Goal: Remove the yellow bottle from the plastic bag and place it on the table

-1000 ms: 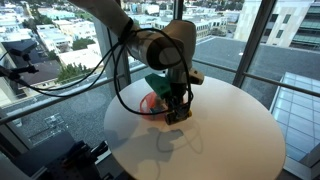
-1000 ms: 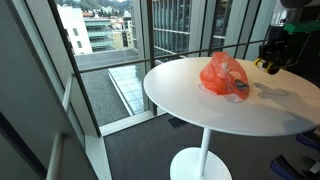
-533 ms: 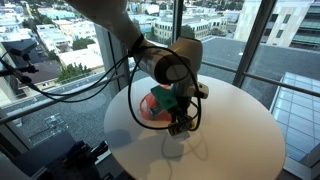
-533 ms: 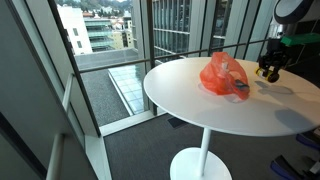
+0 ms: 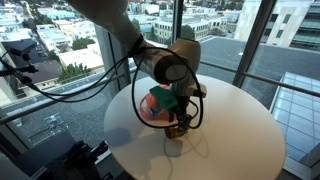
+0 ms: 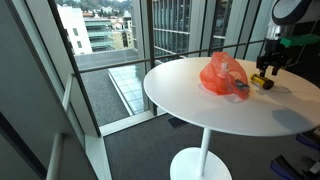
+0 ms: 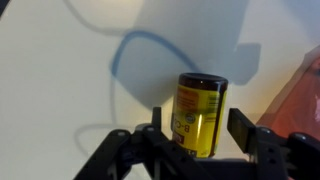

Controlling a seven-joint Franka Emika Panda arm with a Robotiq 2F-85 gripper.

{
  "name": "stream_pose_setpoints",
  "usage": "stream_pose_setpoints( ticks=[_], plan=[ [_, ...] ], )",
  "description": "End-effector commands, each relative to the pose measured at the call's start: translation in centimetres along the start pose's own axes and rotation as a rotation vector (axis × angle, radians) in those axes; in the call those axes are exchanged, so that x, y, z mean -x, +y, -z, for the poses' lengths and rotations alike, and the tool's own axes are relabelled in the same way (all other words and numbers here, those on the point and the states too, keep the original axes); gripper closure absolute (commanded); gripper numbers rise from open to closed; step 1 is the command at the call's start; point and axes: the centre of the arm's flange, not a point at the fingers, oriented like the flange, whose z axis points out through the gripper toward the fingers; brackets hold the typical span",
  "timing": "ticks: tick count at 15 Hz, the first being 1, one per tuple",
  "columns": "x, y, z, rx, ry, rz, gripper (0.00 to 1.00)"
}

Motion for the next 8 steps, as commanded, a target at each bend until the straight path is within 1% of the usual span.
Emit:
stream_pose_setpoints(
  ticks=[1, 2, 5, 7, 8],
  plan=[
    [0.6, -0.6, 1.9, -0.018, 0.006, 0.054, 0.26],
    [0.8, -0.8, 2.4, -0.023, 0.007, 0.068, 0.28],
    [1.5, -1.6, 4.0, -0.037, 0.002, 0.125, 0.25],
    [2.1, -2.2, 5.3, -0.047, -0.014, 0.167, 0.15],
    [2.5, -2.5, 6.0, -0.052, -0.027, 0.186, 0.05]
  ],
)
